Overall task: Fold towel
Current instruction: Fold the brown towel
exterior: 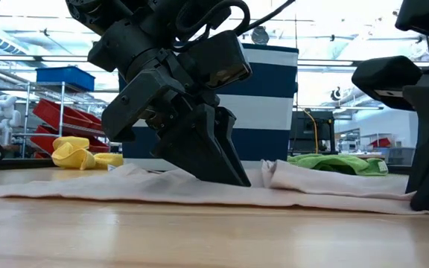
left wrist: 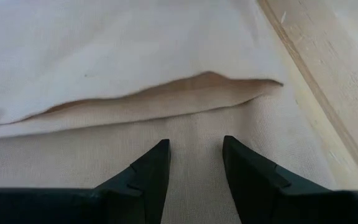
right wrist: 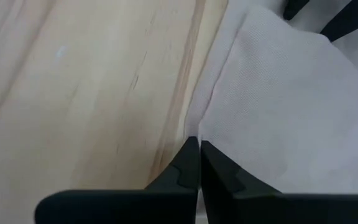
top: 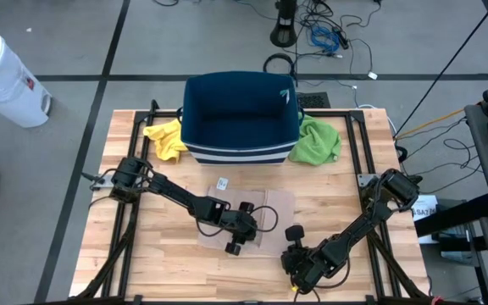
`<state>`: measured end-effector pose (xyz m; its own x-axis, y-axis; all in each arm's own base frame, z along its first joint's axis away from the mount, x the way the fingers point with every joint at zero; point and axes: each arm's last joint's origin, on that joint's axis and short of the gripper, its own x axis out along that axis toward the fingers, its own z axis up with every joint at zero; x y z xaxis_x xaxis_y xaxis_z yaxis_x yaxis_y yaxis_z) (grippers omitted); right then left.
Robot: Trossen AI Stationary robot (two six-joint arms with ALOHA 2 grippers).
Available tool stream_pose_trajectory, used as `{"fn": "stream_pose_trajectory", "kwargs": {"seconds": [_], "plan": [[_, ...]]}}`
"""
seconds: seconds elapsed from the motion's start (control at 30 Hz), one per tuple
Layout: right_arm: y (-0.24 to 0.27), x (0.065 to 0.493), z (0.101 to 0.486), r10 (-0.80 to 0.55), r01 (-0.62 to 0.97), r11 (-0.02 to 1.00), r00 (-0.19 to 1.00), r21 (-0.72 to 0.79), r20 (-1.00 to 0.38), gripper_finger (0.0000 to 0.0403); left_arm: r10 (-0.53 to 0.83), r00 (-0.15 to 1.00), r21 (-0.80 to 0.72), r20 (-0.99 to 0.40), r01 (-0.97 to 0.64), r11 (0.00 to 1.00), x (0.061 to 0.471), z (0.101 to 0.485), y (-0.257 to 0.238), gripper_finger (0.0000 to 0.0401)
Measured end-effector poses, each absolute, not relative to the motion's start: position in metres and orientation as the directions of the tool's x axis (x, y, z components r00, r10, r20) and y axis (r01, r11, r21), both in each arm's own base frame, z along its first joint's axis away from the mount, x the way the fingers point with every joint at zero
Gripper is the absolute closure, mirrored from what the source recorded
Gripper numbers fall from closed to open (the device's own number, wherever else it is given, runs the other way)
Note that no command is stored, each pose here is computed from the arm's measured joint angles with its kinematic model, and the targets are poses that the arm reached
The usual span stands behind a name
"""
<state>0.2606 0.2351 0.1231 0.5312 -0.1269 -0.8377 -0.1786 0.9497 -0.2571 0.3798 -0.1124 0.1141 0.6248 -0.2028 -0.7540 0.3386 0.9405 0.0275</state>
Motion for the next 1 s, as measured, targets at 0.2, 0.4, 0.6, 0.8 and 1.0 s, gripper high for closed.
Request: {"fn": "stream_pose_trajectory", "kwargs": {"seconds": [0.2,0.4,0.6,0.8,1.0], "plan": [[0.235,0.259,0.129,-0.113,-0.182,0.952,0.535,-0.245,-0.837,0.0403,-0.202,0.625,0.028,-0.754,0.338,0.941,0.380,0.114,-0.112,0.0243],[0.233,0.257,0.139,-0.122,-0.178,0.949,0.549,-0.258,-0.827,0.0403,-0.203,0.625,0.027,-0.754,0.337,0.941,0.380,0.114,-0.112,0.0243],[0.234,0.254,0.138,-0.103,-0.205,0.948,0.523,-0.242,-0.846,0.0403,-0.202,0.625,0.027,-0.754,0.337,0.941,0.380,0.114,-0.112,0.0243],[0.237,0.251,0.138,-0.099,-0.211,0.947,0.526,-0.242,-0.845,0.0403,-0.202,0.625,0.027,-0.754,0.337,0.941,0.380,0.114,-0.112,0.0243],[0.237,0.251,0.138,-0.099,-0.212,0.946,0.529,-0.244,-0.843,0.0393,-0.202,0.624,0.027,-0.754,0.337,0.941,0.380,0.114,-0.112,0.0243]]}}
